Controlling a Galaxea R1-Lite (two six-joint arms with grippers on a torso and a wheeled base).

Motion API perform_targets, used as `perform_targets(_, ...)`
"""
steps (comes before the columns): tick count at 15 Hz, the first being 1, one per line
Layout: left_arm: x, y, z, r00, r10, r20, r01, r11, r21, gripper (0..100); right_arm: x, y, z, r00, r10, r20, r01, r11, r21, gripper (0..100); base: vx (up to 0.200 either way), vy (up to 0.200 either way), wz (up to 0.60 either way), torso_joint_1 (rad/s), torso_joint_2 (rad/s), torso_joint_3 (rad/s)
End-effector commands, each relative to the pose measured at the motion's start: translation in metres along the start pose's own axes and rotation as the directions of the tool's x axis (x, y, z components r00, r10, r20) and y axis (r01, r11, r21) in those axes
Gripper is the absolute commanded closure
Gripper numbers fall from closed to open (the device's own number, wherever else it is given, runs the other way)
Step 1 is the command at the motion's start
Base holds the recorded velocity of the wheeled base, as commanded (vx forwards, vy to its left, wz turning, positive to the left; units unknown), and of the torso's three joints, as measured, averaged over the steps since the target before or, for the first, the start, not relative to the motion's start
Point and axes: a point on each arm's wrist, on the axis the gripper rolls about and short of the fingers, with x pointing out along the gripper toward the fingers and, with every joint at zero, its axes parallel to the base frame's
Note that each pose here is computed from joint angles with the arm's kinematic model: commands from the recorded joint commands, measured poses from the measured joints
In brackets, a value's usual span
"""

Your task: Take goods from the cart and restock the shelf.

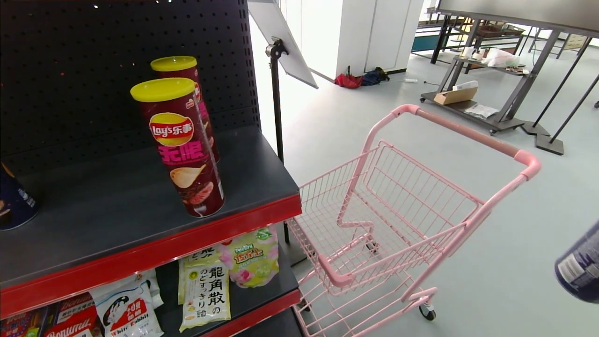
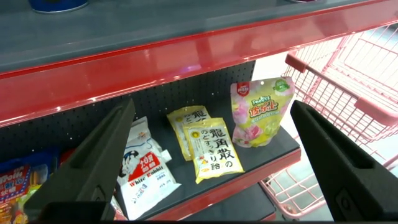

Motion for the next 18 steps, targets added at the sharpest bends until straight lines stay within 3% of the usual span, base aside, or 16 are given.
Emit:
perform_targets(1,0.0,0.0,0.0,1.0,0.0,-0.001,0.0,1.0,0.0,0,-0.028,-0.008,-0.019,0.996,-0.056,0.066,0.054,0.998,0.027,100,0.0,0.0,0.0,0.0,0.0,0.0)
perform_targets(4,0.0,0.0,0.0,1.0,0.0,-0.001,0.0,1.0,0.001,0,-0.029,-0.008,-0.02,0.996,-0.059,0.068,0.058,0.998,0.025,100,0.0,0.0,0.0,0.02,-0.05,-0.03)
perform_targets(18,0.0,0.0,0.0,1.0,0.0,0.001,0.0,1.0,0.0,0,-0.016,-0.005,-0.015,0.999,-0.044,0.029,0.044,0.999,-0.007,100,0.0,0.0,0.0,0.165,-0.41,-0.245)
